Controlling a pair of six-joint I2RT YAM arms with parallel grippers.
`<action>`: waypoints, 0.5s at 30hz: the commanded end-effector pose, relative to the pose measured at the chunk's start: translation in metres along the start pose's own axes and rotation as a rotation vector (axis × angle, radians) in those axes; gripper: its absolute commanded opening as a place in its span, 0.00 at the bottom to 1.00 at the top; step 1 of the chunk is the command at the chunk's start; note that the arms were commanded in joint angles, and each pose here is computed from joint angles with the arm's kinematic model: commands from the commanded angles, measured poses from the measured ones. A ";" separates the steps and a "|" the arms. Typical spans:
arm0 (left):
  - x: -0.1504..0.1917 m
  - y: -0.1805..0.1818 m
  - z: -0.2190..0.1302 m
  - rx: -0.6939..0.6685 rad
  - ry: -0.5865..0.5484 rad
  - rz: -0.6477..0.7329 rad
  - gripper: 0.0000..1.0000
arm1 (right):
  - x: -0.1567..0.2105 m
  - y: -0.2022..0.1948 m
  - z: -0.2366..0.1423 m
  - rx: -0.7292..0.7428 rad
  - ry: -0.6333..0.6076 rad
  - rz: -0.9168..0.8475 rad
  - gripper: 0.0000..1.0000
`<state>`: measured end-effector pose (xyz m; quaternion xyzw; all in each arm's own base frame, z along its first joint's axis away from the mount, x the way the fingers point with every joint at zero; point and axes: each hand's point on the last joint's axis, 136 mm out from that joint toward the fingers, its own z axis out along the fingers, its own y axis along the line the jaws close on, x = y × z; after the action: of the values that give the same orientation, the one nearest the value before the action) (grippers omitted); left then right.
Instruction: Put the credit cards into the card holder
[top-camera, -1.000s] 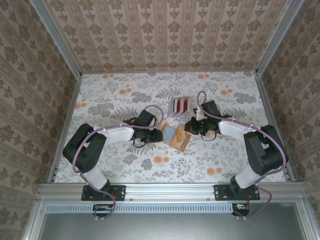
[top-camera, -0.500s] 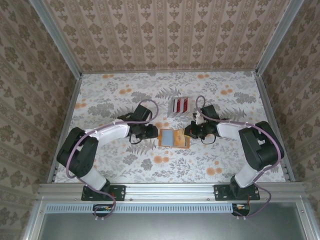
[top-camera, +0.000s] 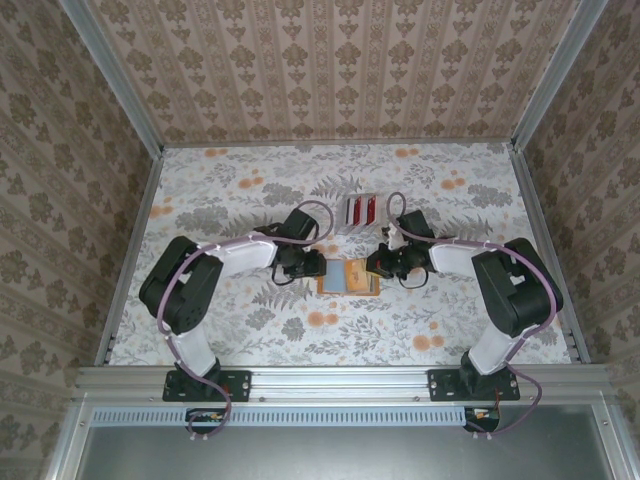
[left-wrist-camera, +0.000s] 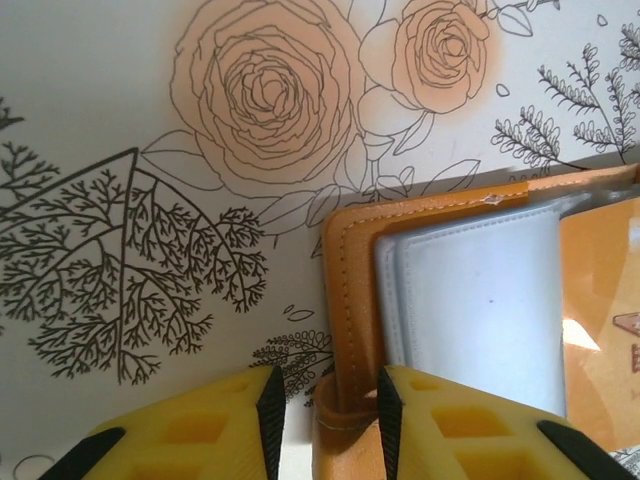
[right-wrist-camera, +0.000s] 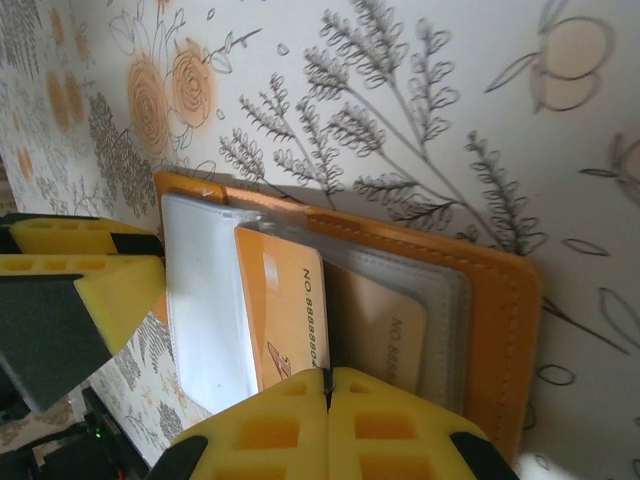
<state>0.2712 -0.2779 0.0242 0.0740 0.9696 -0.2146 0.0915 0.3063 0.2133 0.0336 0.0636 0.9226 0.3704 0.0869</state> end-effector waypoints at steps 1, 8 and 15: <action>0.009 -0.009 0.007 0.029 0.030 0.009 0.32 | 0.001 -0.001 0.000 0.064 -0.002 -0.026 0.00; 0.010 -0.013 0.010 0.037 0.034 0.009 0.28 | -0.002 0.004 0.001 0.104 -0.041 -0.043 0.00; 0.016 -0.014 0.014 0.039 0.044 0.010 0.22 | -0.009 -0.002 0.002 0.149 -0.131 -0.074 0.00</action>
<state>0.2662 -0.2884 0.0226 0.0855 0.9669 -0.2224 0.0913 0.3096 0.2195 0.0294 0.0512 0.9390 0.3175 0.1217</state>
